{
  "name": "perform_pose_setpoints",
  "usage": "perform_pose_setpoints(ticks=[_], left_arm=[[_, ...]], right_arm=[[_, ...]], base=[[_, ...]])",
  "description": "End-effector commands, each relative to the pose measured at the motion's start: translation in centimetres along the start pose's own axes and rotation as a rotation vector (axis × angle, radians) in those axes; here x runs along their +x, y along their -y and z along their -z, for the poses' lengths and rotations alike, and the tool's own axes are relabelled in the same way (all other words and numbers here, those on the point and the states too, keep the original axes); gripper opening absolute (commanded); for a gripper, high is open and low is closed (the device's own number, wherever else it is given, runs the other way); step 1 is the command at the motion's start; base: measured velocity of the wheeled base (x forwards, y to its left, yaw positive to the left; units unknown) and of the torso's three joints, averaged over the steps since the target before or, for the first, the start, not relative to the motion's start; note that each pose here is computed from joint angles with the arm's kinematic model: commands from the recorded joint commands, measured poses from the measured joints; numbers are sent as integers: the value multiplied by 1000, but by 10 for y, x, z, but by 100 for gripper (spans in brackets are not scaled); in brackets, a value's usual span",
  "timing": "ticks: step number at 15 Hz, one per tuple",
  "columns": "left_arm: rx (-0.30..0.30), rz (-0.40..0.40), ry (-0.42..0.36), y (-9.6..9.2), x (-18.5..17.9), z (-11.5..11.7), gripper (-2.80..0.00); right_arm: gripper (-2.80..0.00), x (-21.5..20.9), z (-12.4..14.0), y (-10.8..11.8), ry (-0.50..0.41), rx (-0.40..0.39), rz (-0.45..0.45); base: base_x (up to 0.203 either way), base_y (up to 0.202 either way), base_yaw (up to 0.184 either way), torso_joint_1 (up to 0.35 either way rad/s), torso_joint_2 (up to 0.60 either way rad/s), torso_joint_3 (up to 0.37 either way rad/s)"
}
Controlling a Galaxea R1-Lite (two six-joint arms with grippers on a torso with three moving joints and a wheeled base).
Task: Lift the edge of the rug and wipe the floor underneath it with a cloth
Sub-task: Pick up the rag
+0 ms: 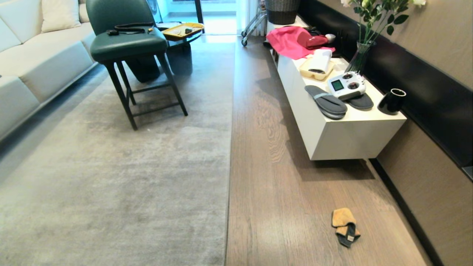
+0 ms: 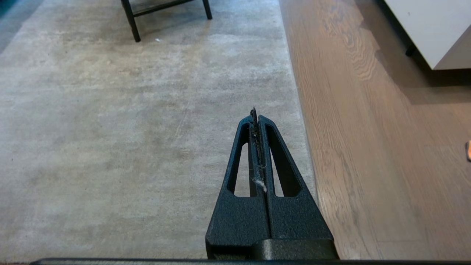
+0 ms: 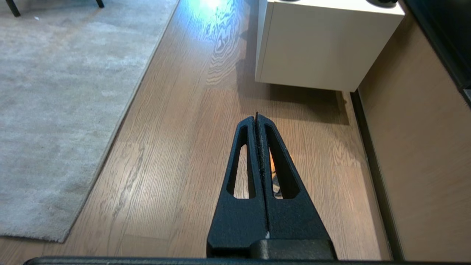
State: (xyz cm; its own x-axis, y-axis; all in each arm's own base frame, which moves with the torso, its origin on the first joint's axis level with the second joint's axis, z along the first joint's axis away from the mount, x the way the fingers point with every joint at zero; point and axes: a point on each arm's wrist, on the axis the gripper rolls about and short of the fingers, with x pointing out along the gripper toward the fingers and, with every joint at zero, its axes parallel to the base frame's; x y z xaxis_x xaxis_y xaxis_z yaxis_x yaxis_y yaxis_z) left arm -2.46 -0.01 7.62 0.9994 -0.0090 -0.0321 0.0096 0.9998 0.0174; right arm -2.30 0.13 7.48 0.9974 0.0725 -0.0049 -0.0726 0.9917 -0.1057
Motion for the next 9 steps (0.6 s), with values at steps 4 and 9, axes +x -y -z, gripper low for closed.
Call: perform_pose_setpoints(ticks=[4, 9], left_arm=[[0, 0, 0, 0, 0, 0, -280], [1, 0, 0, 0, 0, 0, -280]], right_arm=[[-280, 0, 0, 0, -1, -1, -2], [-280, 0, 0, 0, -1, -1, -2]], base=[[0, 0, 0, 4, 4, -183], [0, 0, 0, 3, 1, -193]])
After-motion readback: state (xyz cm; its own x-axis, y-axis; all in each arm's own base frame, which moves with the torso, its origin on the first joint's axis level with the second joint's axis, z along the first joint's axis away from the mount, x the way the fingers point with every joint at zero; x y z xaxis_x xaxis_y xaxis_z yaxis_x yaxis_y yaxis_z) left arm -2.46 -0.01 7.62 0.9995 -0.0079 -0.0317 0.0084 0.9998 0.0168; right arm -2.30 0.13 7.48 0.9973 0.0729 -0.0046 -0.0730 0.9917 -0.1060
